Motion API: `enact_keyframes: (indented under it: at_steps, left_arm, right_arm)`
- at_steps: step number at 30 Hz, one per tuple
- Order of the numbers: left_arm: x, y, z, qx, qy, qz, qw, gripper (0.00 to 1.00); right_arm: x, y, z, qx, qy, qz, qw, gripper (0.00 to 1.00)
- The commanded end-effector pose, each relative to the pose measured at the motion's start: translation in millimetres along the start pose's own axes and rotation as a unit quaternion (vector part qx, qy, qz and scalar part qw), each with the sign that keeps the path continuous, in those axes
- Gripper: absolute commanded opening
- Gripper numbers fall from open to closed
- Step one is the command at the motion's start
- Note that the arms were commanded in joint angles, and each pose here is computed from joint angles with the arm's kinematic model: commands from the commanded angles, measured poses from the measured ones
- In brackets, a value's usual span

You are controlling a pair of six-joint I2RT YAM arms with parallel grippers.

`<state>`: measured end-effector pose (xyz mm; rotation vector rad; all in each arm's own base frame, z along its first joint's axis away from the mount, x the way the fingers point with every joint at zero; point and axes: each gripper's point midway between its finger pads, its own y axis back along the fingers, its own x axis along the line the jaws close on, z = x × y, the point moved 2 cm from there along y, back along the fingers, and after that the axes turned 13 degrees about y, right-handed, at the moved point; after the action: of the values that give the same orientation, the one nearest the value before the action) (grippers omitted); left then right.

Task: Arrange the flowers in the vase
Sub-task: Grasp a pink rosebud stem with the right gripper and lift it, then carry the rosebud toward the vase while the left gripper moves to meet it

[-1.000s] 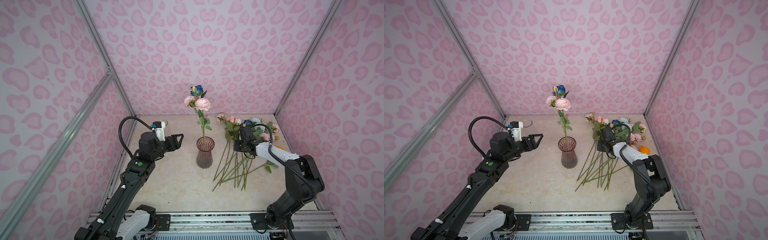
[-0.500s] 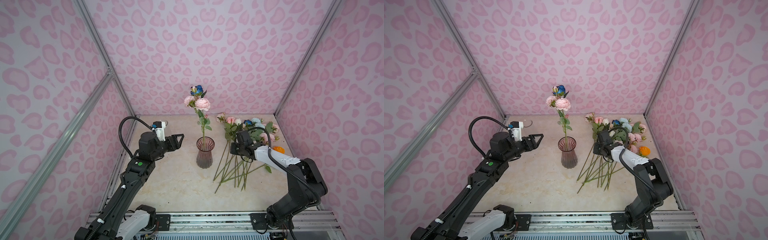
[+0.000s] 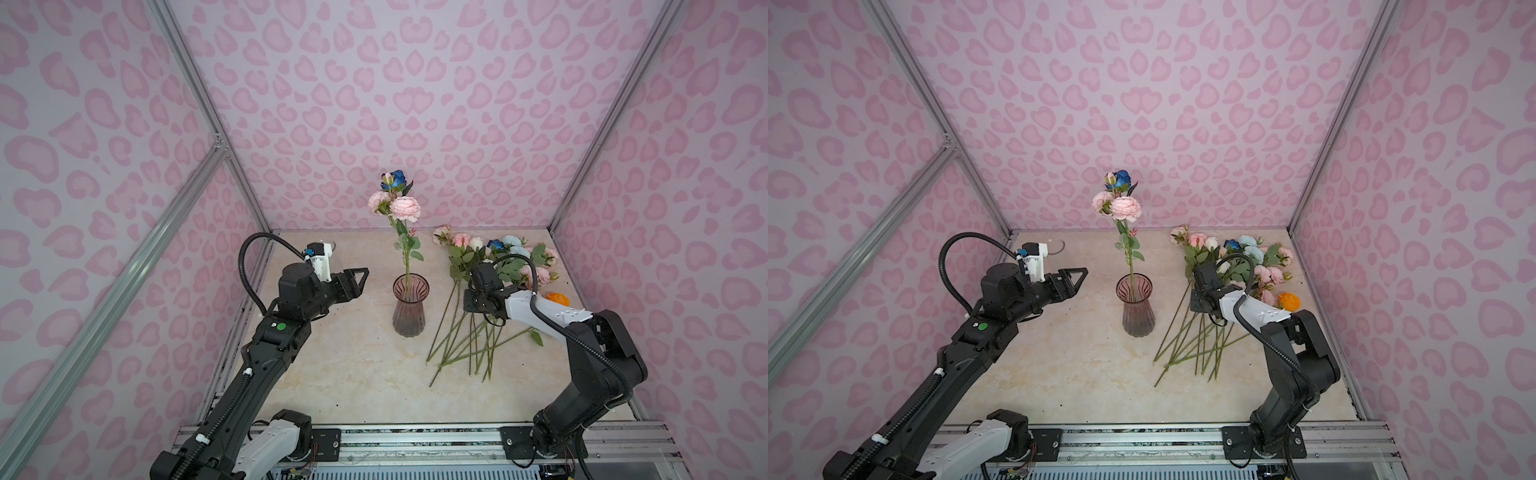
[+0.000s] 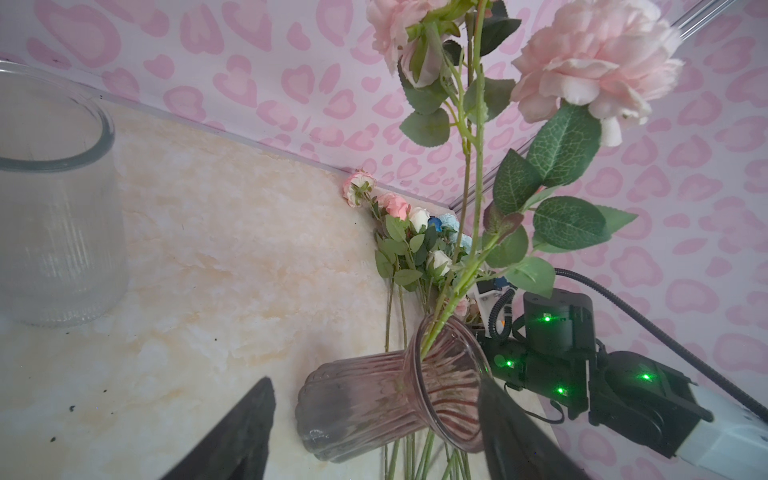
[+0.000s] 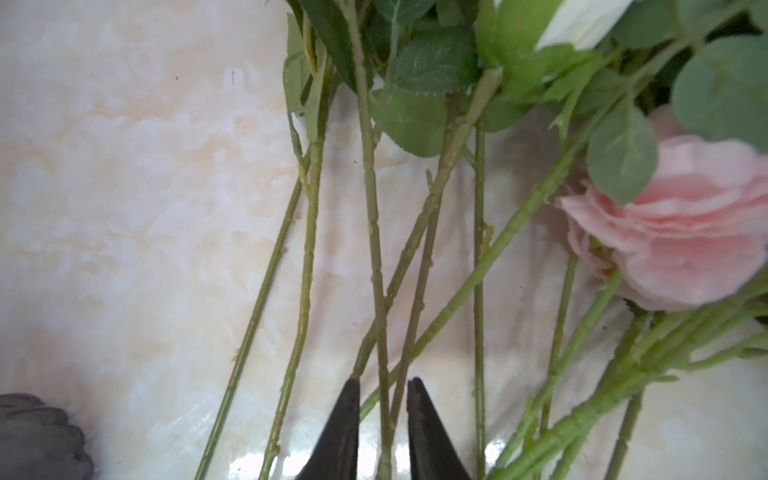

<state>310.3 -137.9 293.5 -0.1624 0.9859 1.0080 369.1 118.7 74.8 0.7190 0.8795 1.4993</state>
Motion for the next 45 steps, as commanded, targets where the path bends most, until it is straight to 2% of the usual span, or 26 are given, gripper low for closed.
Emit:
enact_keyframes:
  at_steps: [1,8,18,23,27,30,35,40,45]
  left_arm:
    - [-9,0,5,-0.006,-0.005,-0.019,1.000,0.78]
    - [-7,-1,4,-0.003,-0.004,-0.017,1.000,0.78]
    - [-9,-1,4,-0.002,-0.004,-0.022,1.000,0.78]
    - [-15,1,3,0.000,-0.012,-0.040,0.999,0.77]
    - [-33,5,-2,0.015,-0.031,-0.089,0.995,0.75]
    - [-48,16,-5,0.006,-0.064,-0.125,0.990,0.75]
    - [-78,36,-16,-0.064,-0.130,-0.160,0.976,0.77]
    - [-148,50,-50,-0.021,-0.203,-0.252,0.946,0.76]
    - [-190,38,-71,0.024,-0.220,-0.307,0.925,0.72]
  right_arm:
    - [2,-9,-13,0.023,0.014,0.005,1.000,0.19]
    - [2,-4,-9,0.014,0.012,0.005,1.000,0.02]
    - [1,48,18,-0.066,0.004,0.015,0.998,0.02]
    - [11,93,38,-0.156,0.004,0.053,0.986,0.01]
    - [22,146,57,-0.244,0.011,0.085,0.966,0.01]
    - [32,189,63,-0.314,0.025,0.113,0.942,0.01]
    - [51,248,56,-0.411,0.062,0.164,0.894,0.01]
    - [71,281,40,-0.457,0.086,0.213,0.859,0.01]
    - [96,303,26,-0.479,0.103,0.265,0.830,0.01]
